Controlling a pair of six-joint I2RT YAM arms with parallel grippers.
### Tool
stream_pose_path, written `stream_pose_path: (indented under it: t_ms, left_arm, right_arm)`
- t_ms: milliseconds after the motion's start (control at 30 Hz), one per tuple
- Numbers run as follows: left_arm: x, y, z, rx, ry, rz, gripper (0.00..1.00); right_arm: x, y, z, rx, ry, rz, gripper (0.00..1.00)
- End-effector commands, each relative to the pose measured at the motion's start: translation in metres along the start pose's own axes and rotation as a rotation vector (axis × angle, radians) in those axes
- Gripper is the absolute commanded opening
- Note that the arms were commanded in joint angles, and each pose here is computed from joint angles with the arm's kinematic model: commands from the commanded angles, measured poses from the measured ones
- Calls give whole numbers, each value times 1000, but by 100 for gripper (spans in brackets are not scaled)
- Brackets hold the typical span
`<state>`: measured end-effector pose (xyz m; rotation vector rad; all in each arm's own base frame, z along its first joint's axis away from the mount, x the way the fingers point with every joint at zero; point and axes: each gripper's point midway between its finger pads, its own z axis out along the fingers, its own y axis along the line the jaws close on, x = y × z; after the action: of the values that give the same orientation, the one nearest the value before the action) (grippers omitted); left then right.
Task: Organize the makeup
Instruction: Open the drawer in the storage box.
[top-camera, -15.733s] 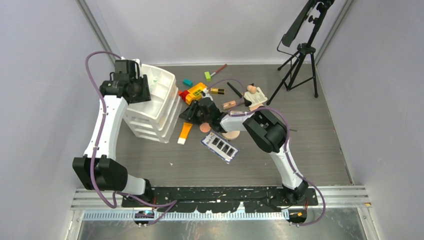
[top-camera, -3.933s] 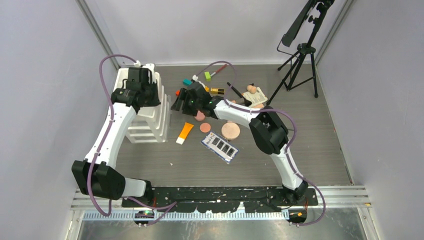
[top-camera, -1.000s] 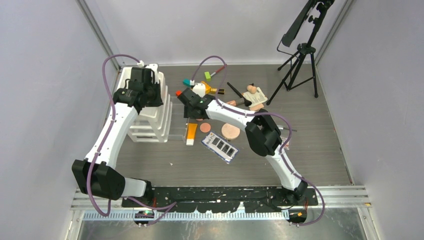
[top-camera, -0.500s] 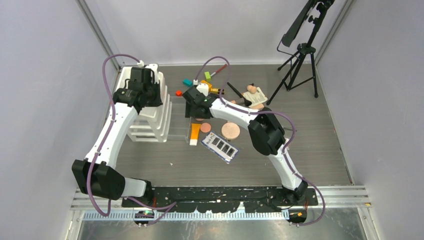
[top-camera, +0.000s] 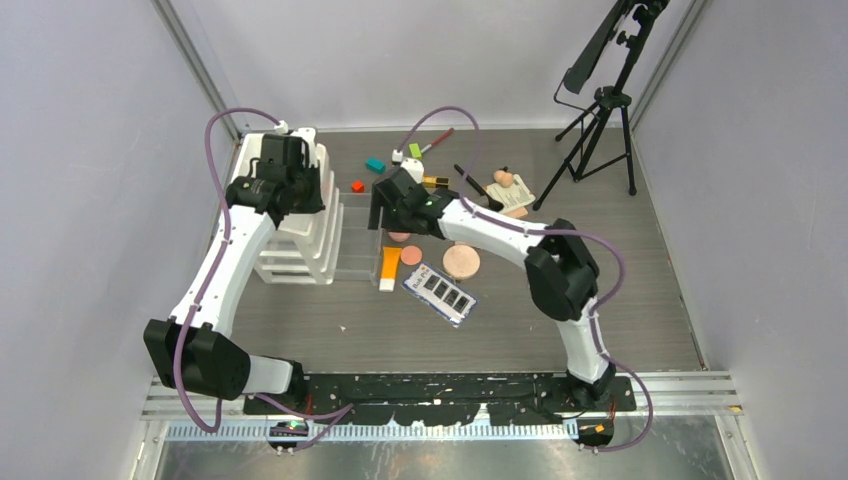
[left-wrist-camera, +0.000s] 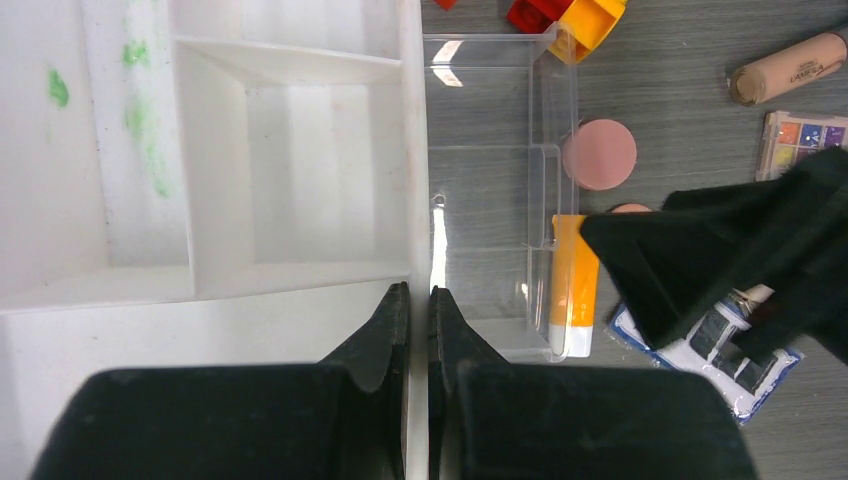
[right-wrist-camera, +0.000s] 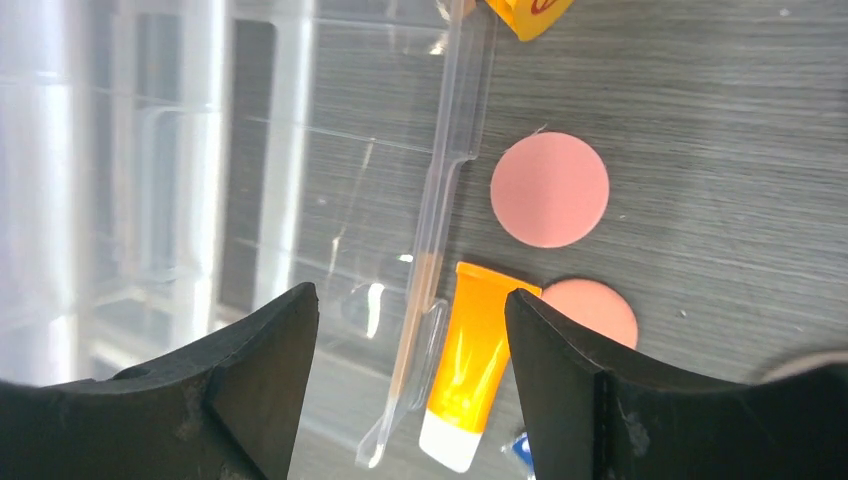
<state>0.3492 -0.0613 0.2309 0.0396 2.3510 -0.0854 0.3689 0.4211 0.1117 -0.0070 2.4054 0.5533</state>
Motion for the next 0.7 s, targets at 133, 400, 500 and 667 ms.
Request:
stream_pose_path:
  t_ms: [133, 400, 500, 667]
  left_arm:
    - [-25, 6, -11, -22, -96, 1, 10]
    - [-41, 4, -29, -8, -157, -6, 34]
    - [-52, -1, -40, 16, -195, -14, 36]
    - [-62, -3, -53, 31, -236, -23, 42]
  right_arm:
    - [-62, -16, -78, -90, -187, 59, 74]
    - [-56, -86, -109, 52, -182, 2, 73]
    - [-50, -107, -114, 86, -175, 8, 73]
    - [-33, -134, -116, 138, -146, 1, 73]
